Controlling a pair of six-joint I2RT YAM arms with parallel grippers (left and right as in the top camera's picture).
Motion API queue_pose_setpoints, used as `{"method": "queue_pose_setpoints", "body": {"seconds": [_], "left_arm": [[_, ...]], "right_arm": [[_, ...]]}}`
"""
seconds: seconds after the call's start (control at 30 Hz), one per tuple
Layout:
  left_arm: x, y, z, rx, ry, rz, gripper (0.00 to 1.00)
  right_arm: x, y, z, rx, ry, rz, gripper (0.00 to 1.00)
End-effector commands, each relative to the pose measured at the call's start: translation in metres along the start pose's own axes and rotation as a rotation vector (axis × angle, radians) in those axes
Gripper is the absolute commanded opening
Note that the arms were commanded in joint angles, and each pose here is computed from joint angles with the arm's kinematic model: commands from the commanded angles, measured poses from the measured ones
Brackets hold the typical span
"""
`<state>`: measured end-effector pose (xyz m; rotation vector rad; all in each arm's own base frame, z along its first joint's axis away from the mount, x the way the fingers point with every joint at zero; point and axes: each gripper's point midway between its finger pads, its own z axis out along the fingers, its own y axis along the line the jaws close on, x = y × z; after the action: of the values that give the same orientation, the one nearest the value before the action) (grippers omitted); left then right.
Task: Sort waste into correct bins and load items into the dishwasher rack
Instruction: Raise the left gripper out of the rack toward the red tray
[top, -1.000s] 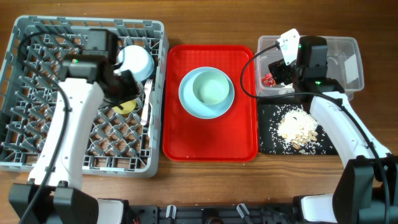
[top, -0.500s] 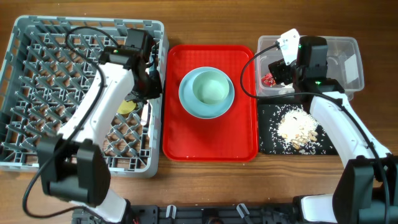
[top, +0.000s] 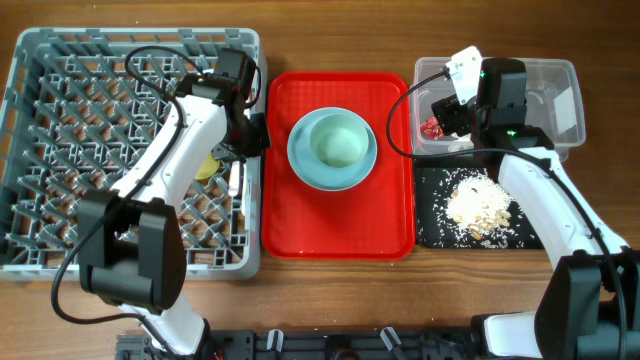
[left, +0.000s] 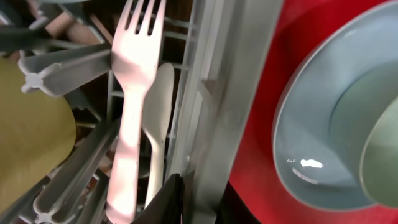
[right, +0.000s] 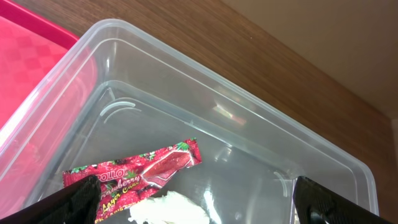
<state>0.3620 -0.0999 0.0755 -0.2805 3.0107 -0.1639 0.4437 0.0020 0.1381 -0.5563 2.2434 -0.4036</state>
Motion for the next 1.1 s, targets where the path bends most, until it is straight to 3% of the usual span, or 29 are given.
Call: {"method": "queue_pose_setpoints", "body": {"seconds": [0.0, 0.47, 1.07], "left_arm": [[0.0, 0.003, 0.005, -0.013, 0.004, -0.01, 0.16], [0.026, -0.012, 0.019, -0.075, 0.031, 0.187, 0.15], [0.025, -0.012, 0.019, -0.085, 0.023, 0.193, 0.15]], "right_arm": [[-0.004, -0.002, 0.002, 0.001, -0.006, -0.003, 1.0], [-0.004, -0.002, 0.002, 0.001, -0.006, -0.003, 1.0], [-0.004, -0.002, 0.002, 0.001, -0.006, -0.002, 1.0]]}}
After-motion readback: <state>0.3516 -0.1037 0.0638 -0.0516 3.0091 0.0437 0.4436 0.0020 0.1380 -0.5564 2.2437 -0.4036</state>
